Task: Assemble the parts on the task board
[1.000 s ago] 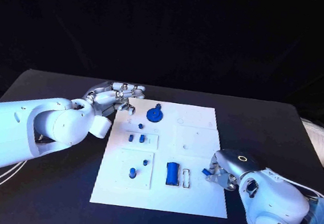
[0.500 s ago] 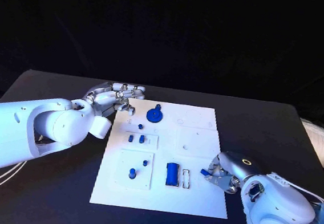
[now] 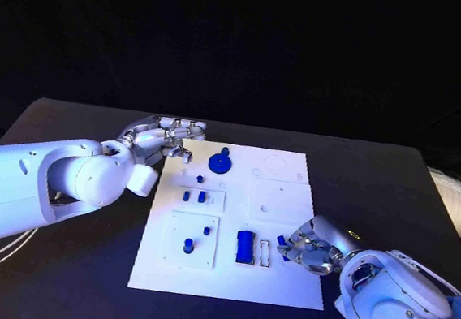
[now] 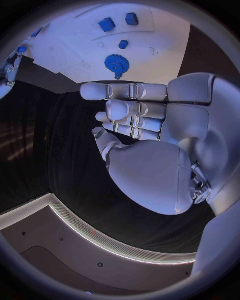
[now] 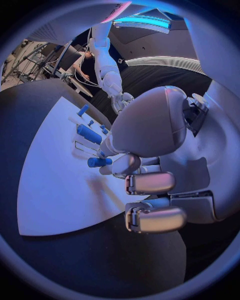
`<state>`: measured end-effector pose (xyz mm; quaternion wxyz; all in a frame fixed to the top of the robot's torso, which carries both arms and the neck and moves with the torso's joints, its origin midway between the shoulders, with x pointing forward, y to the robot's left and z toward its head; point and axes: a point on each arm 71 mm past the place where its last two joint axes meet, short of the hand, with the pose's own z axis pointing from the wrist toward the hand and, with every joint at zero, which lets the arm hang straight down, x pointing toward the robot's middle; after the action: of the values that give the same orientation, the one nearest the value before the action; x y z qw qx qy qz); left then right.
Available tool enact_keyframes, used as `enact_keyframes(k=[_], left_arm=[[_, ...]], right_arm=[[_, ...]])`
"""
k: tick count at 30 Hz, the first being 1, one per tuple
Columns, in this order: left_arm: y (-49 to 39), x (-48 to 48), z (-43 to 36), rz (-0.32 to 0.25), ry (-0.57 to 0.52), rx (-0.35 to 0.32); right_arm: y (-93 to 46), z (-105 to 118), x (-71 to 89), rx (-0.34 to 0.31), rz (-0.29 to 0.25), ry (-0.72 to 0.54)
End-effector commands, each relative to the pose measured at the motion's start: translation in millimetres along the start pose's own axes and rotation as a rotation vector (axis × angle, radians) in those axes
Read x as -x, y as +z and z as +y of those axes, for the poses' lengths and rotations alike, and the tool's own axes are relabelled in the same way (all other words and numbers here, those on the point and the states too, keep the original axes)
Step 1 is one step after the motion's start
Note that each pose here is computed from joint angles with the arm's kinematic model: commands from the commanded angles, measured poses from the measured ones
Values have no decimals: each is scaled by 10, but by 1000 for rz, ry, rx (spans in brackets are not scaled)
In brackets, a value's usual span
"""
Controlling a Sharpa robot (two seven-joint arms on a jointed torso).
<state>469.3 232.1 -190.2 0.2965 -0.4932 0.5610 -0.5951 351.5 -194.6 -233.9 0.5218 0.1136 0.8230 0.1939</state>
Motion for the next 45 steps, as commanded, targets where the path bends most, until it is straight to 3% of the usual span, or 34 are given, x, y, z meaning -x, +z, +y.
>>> enact_keyframes(k=[1, 13, 32, 45], left_arm=[[0, -29, -3, 20, -9, -5], [-1, -35, -2, 22, -10, -4], [1, -40, -1, 23, -10, -4], [1, -40, -1, 23, -10, -3]], right_arm=[[0, 13, -49, -19, 51, 103], [52, 95, -153, -21, 124, 125], [86, 148, -201, -10, 152, 98], [97, 153, -187, 0, 130, 72]])
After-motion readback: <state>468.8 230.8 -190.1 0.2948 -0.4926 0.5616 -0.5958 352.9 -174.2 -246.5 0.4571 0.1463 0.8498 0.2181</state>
